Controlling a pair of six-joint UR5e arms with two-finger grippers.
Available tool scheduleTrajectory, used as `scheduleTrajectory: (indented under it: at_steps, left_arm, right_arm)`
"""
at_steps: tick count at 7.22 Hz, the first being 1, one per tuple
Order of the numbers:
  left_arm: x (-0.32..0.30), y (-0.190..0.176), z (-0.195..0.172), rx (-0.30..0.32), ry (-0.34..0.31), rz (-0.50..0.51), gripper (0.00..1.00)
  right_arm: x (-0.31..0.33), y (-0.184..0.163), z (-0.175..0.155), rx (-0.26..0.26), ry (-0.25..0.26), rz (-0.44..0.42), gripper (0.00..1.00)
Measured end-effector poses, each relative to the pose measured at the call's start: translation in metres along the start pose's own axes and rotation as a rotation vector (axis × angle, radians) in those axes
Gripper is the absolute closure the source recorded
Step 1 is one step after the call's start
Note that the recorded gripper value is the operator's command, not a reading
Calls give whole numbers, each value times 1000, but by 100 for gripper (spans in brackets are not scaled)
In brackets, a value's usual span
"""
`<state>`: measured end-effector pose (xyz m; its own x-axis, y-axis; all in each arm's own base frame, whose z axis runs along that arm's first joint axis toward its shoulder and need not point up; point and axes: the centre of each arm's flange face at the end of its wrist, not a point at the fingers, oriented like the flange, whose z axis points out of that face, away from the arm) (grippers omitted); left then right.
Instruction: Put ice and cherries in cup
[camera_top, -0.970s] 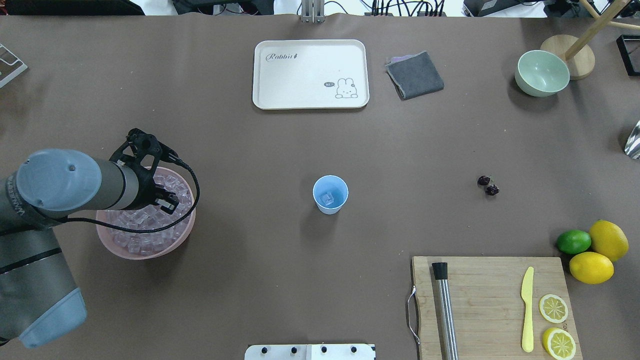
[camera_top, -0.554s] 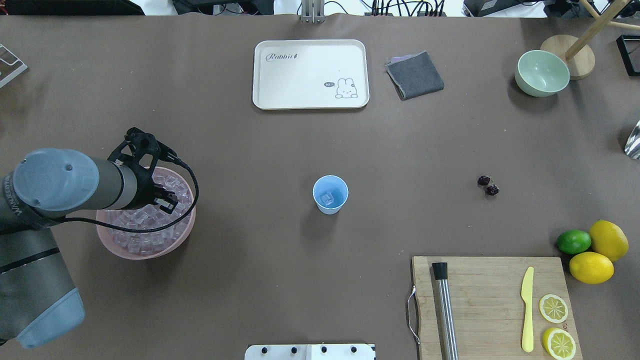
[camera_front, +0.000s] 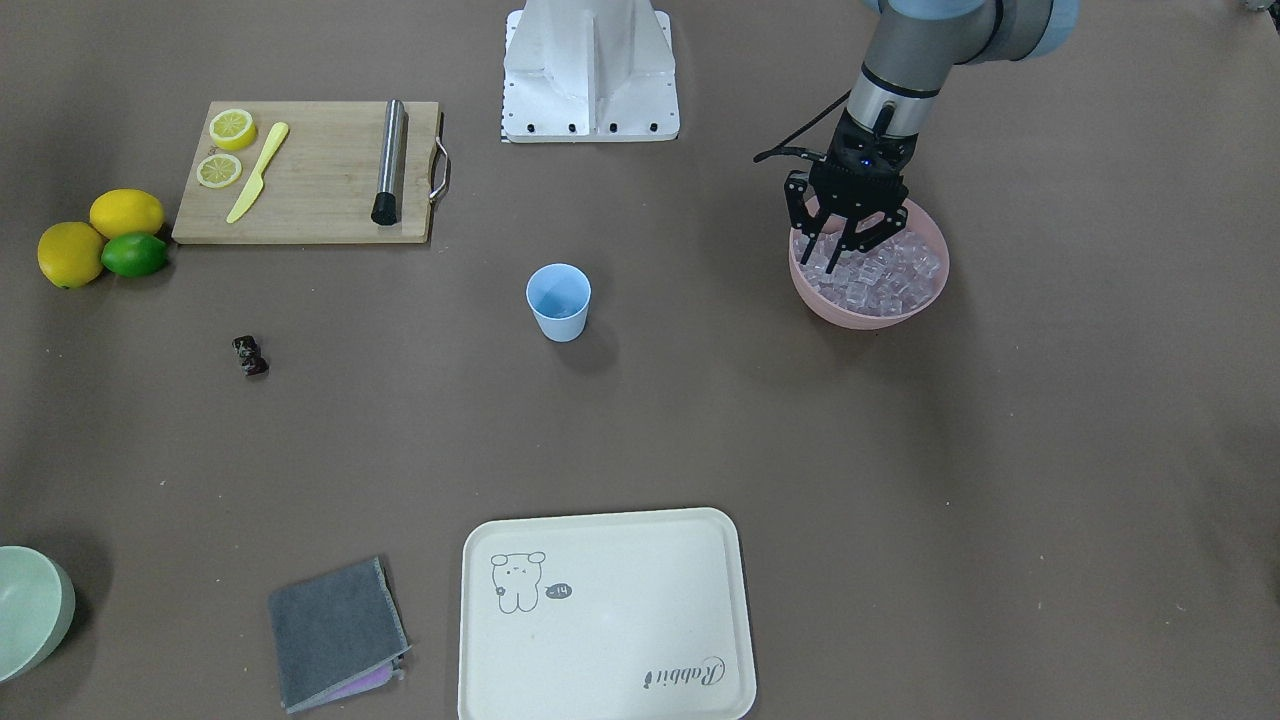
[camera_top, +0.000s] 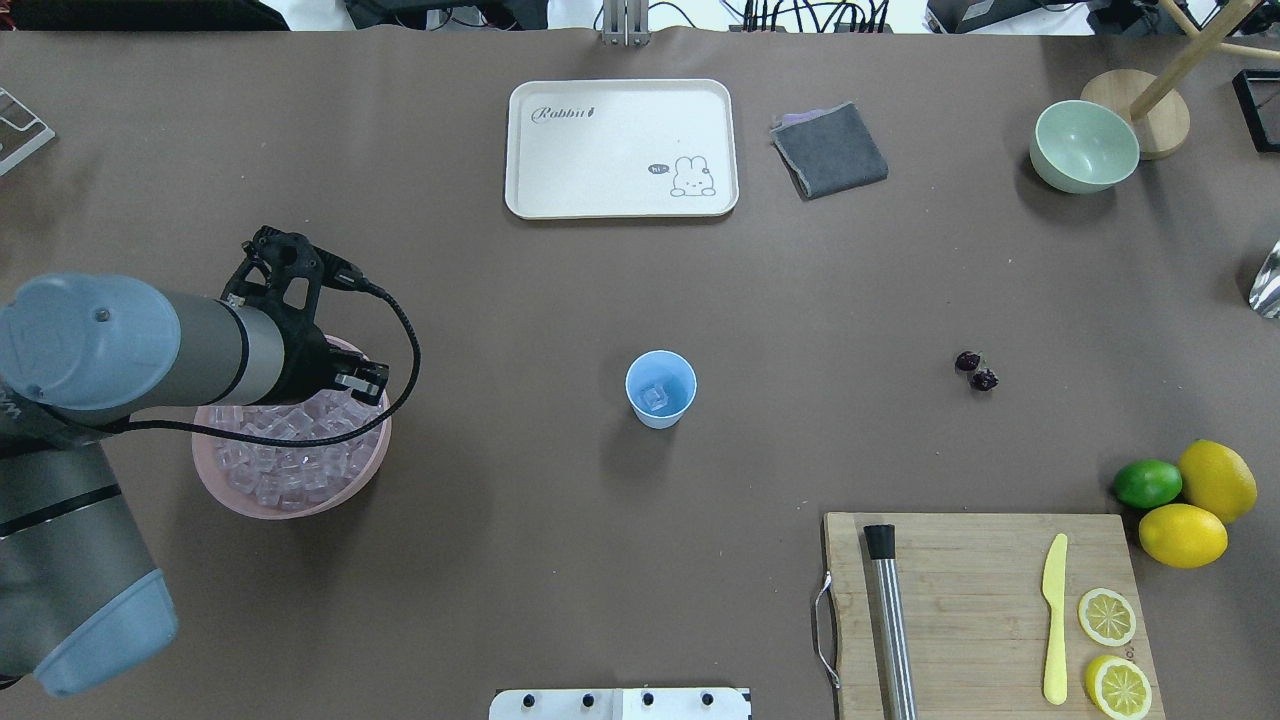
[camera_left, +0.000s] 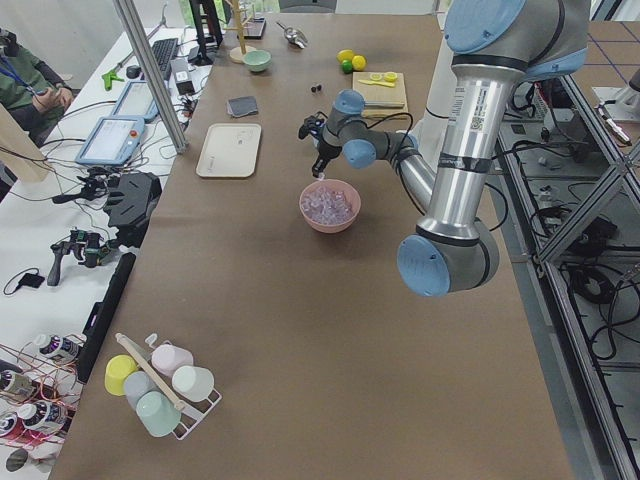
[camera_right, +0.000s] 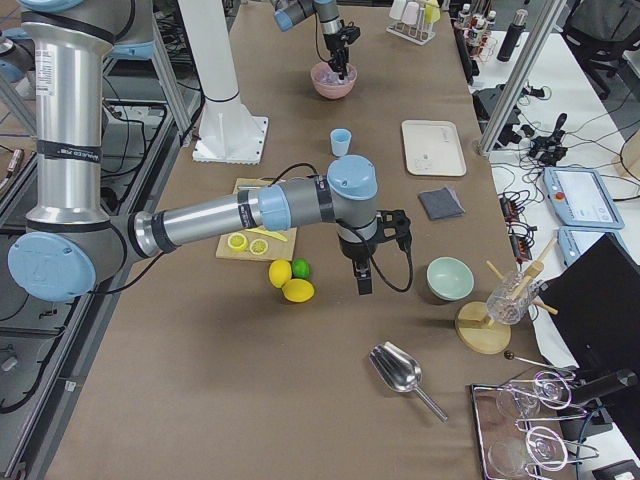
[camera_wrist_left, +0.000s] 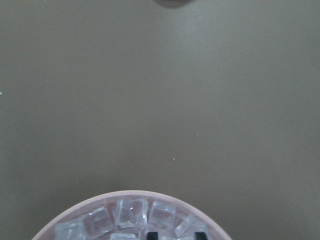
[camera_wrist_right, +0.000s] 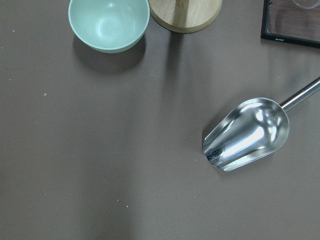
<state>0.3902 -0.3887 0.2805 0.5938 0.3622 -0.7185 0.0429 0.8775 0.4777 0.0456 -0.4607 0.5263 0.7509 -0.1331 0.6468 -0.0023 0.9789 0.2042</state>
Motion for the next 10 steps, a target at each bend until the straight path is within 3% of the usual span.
scheduleTrajectory:
  at_steps: [3,6,10]
  left_arm:
    - [74,-36,34,44,107,-241,100]
    - [153,-46,56,108,131,-361,100]
    - [234,-26,70,201,142,-488,100]
  right_arm:
    - [-1,-1,-1,1,0,0,0]
    - [-1,-1,-1,2,-1,0,0]
    - [-1,-1,-1,3,-1,-1,0]
